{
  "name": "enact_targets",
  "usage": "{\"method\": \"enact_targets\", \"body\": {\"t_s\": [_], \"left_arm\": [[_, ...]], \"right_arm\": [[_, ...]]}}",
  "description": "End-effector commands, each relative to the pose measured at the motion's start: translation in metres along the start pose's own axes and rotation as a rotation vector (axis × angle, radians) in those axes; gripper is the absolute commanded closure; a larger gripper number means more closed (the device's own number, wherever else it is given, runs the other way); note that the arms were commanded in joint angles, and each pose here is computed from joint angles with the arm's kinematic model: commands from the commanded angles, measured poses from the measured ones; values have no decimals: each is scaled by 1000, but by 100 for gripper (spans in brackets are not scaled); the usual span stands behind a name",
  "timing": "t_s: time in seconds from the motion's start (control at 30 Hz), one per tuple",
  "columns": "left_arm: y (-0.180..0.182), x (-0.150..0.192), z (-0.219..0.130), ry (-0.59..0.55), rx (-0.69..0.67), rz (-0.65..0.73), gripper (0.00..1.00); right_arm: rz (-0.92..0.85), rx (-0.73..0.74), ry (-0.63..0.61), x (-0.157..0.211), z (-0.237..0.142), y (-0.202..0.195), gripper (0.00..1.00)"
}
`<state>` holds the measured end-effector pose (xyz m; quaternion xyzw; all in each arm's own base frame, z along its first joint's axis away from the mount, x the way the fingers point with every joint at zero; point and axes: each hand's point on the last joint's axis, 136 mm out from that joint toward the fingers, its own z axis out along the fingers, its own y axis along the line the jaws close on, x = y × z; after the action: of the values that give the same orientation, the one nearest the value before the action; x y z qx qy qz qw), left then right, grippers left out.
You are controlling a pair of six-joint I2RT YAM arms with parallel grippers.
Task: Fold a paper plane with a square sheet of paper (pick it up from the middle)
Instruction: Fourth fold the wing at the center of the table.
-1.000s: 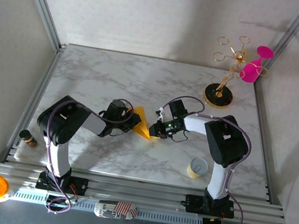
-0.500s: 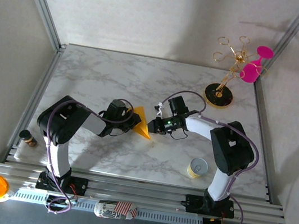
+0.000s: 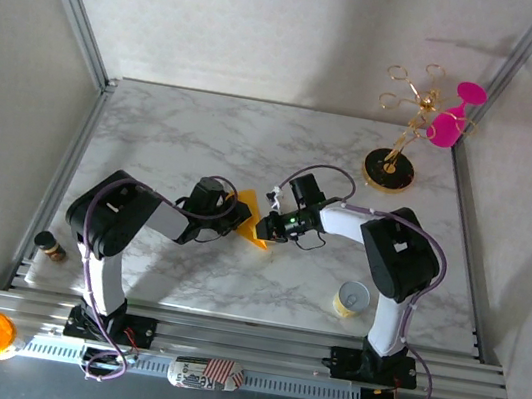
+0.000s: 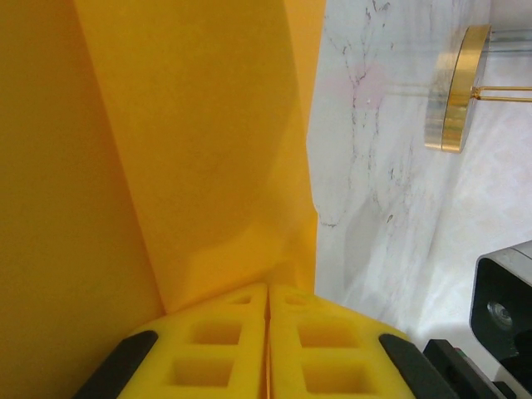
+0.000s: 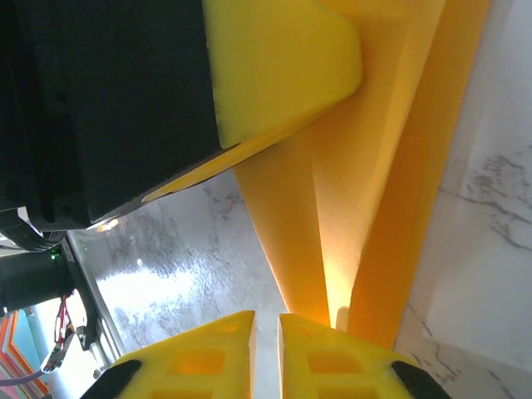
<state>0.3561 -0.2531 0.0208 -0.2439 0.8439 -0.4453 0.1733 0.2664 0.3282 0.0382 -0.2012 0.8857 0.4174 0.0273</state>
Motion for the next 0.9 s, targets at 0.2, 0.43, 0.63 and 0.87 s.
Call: {"method": "enact_targets", "body": {"t_s": [0.2, 0.43, 0.63, 0.87], "left_arm": [[54, 9, -2, 22, -172, -61, 91], [59, 9, -3, 22, -190, -68, 90], [60, 9, -3, 23, -198, -70, 90], [61, 10, -2, 25, -203, -71, 90]], "right_arm": [[34, 37, 17, 7, 9, -16, 84], [41, 66, 18, 8, 9, -23, 84], [39, 65, 20, 9, 8, -22, 84], [52, 49, 50, 18, 11, -23, 84]]}}
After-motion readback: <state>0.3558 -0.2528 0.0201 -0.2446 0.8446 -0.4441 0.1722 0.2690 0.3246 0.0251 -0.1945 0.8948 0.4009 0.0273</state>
